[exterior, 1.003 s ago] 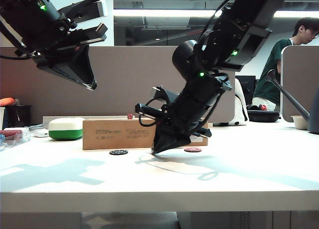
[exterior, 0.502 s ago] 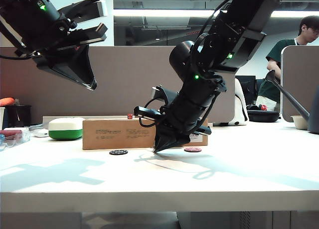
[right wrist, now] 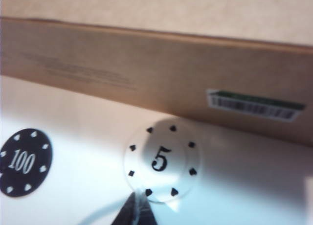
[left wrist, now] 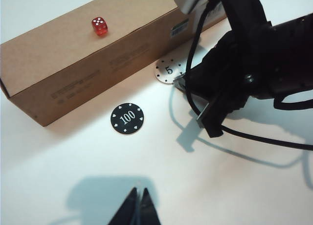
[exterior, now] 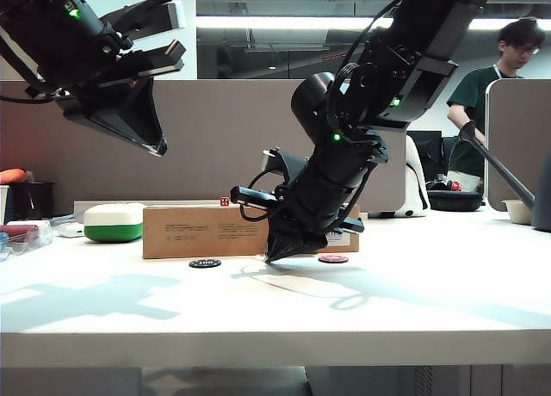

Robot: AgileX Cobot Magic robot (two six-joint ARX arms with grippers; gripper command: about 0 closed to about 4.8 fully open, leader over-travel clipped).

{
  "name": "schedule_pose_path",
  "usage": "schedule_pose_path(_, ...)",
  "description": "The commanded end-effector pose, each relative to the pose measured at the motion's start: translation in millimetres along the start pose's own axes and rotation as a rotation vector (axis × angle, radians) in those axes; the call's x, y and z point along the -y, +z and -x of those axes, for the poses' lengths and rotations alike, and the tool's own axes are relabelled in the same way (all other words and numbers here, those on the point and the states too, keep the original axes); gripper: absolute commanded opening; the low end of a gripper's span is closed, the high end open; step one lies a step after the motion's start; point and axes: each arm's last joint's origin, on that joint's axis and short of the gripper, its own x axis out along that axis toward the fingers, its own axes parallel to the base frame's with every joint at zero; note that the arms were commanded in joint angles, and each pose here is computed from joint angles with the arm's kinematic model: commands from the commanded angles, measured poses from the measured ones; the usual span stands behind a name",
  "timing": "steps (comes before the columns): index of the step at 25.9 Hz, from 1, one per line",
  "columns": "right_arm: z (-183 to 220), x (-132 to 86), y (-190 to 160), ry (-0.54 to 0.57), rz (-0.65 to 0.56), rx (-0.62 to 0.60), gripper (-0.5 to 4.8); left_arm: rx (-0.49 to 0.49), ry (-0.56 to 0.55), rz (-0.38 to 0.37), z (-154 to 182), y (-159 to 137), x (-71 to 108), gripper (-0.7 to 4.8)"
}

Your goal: Push the chip with the lowest value in the row forward next to the rectangular box.

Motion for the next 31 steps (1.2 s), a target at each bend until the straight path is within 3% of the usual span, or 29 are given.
schedule_pose_path(1, -4.4, 5.0, -11.2, -0.048, -0.009, -0.069, -0.05, 0.02, -0.003, 0.001, 1.2, 3.1, -0.1, -0.05)
schedule_pose_path(11, 31.7, -7.4, 16.5, -0.015, -0.005, -0.066, -0.05, 0.02, -0.003, 0.001, 1.2, 3.1, -0.1, -0.05)
schedule_pose_path(20, 101.7, -17.5, 38.8, -0.127, 0.049, -0.042, -0.05, 0.021, -0.003, 0.001, 1.2, 3.2, -0.1, -0.05)
schedule_pose_path(31, 168.5, -25.7, 29.0, -0.168, 0.078, -0.071, -0.05, 0.021, -0.003, 0.001, 1.3, 3.2, -0.1, -0.05)
